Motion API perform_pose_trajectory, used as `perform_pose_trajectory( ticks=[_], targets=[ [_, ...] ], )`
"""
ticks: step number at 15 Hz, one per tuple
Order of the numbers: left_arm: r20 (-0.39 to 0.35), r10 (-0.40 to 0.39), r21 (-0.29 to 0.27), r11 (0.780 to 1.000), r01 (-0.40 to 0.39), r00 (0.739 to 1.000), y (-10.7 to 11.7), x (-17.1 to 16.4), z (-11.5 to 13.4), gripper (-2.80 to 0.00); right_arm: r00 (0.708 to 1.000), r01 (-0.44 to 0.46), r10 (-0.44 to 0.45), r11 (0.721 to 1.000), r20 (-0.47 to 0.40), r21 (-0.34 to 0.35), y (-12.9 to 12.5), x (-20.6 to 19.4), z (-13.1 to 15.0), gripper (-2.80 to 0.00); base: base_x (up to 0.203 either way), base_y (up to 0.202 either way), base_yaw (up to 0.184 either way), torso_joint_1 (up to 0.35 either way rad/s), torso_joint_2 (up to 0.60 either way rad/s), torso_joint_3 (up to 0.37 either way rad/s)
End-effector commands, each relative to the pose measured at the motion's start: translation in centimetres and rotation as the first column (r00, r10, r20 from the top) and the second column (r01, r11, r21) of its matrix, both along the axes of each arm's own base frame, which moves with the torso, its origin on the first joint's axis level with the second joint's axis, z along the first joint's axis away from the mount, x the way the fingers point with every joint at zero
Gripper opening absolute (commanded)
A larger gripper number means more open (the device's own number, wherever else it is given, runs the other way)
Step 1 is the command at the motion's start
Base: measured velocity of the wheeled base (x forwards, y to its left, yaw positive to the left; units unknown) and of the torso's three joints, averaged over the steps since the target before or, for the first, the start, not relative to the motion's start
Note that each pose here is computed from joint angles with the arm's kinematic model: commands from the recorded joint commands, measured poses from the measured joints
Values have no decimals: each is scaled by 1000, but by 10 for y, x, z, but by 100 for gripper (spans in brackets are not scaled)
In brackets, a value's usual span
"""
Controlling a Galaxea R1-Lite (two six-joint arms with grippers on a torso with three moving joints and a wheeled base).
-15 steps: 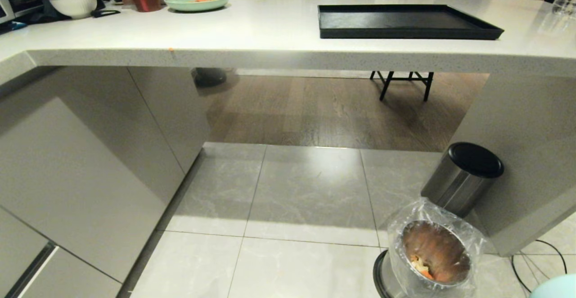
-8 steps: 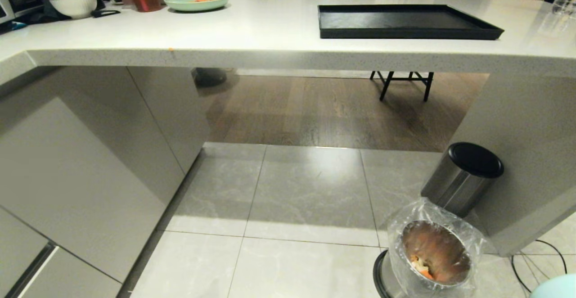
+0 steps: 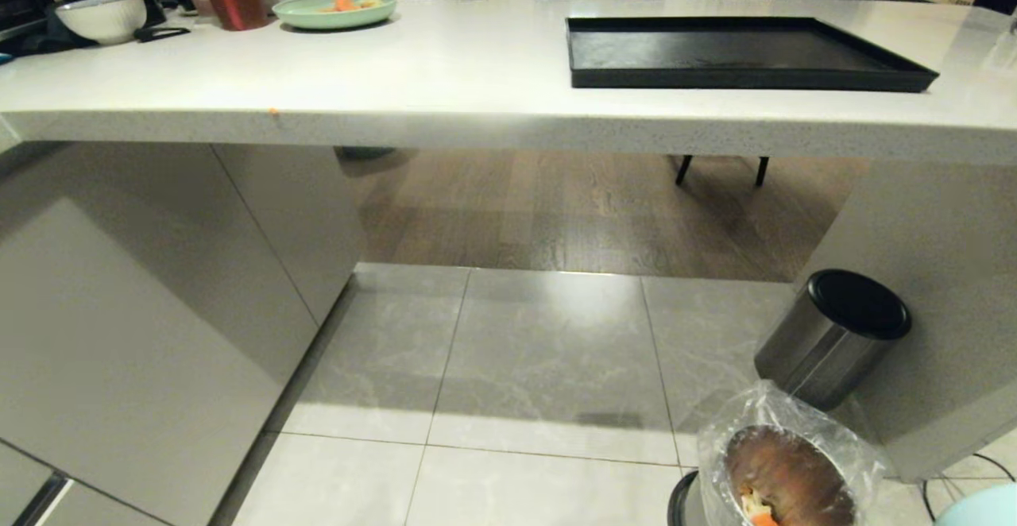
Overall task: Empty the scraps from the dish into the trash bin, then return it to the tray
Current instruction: Put the bowl back to the table
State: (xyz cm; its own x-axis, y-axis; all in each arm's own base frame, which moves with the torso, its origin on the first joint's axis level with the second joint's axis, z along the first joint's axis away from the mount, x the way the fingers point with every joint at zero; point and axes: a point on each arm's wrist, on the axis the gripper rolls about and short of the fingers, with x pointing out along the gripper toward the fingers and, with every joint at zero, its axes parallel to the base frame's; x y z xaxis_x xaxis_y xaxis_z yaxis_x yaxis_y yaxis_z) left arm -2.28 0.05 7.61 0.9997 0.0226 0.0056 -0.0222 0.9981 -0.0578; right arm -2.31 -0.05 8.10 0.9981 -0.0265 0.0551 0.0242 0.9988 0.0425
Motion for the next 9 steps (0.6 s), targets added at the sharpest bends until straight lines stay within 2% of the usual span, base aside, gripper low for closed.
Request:
perform_pose_trajectory(
  ticks=[1, 6, 9],
  targets=[
    [-1, 0, 1, 1000, 0, 1000, 0, 0, 0, -280, 1000, 0, 0, 1000, 0, 0, 0, 0, 0, -280, 196, 0, 2, 0, 7, 2],
    [-1, 0, 0, 1000, 0, 1000, 0, 0, 0, -280, 1000, 0, 0, 1000, 0, 0, 0, 0, 0, -280, 177, 0, 2, 1, 2, 3],
    [-1, -1, -1, 1000, 1, 1000, 0, 0, 0, -280, 1000, 0, 0, 1000, 0, 0, 0, 0, 0, -280, 0, 0, 0, 0, 0, 0]
  ],
)
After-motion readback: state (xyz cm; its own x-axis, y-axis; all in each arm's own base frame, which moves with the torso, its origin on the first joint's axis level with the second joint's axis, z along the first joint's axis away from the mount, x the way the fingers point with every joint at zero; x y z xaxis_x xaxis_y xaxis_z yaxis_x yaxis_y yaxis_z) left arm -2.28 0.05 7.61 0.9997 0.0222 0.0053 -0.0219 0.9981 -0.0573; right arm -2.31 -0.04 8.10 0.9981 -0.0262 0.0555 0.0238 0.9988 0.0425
